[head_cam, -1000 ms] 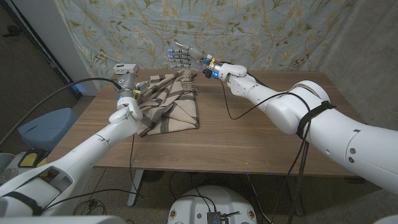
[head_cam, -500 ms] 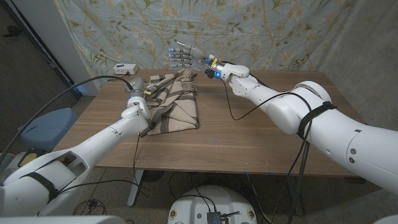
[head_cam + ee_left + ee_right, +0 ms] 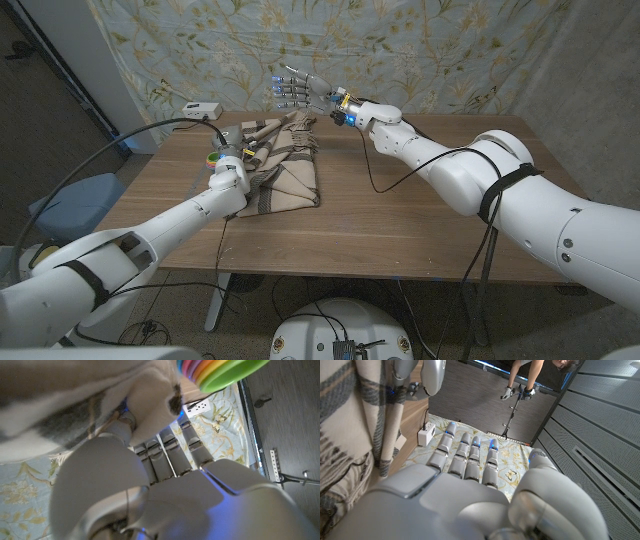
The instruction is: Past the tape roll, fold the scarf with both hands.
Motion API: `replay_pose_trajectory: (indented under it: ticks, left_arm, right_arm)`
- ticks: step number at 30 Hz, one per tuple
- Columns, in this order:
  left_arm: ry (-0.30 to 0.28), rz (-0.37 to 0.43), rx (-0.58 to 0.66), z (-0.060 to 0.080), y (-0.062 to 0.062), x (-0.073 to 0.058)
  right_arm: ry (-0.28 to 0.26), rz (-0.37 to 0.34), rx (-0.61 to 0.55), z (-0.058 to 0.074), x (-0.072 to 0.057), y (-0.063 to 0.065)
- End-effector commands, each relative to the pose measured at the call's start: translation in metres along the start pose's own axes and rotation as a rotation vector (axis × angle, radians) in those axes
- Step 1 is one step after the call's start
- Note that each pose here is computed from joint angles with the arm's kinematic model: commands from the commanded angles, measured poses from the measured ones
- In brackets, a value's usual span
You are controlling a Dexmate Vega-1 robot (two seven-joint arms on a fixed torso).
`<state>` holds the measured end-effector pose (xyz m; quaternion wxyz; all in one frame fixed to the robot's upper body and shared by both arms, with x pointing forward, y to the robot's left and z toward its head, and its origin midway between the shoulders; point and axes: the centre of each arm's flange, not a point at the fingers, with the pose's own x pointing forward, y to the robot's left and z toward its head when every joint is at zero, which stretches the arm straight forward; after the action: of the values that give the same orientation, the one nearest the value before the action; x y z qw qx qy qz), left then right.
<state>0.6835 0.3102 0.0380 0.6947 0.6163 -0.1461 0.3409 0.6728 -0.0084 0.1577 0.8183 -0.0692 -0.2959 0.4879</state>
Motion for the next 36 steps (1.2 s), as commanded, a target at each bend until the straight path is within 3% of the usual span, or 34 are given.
replay_pose_trajectory:
  ticks: [1,7,11,16,22,30,33,36]
  left_arm:
    - [-0.002,0.208,0.033,-0.008,0.026,-0.002]
    - [-0.005,0.347,0.139,-0.018,0.062,0.009]
    - [-0.01,0.379,0.224,-0.023,0.076,0.021]
    - [-0.061,0.407,0.336,-0.023,0.089,0.039]
    - [-0.113,0.417,0.471,-0.013,0.096,0.065]
    - [-0.162,0.421,0.619,0.001,0.097,0.099]
    - [-0.166,0.383,0.65,0.004,0.096,0.111]
    - [-0.201,0.284,0.684,0.006,0.093,0.122]
  right_arm:
    - [0.009,-0.008,0.006,-0.002,0.002,0.0]
    - [-0.013,0.0,0.025,-0.003,-0.002,0.002]
    - [-0.043,0.016,0.029,-0.001,-0.005,0.002]
    - [-0.087,0.051,0.037,0.004,-0.008,0.006]
    - [-0.124,0.097,0.028,0.01,-0.012,0.013]
    - [-0.137,0.101,0.002,0.016,-0.023,0.015]
    - [-0.135,0.089,0.002,0.017,-0.026,0.013]
    - [-0.132,0.078,0.003,0.016,-0.028,0.01]
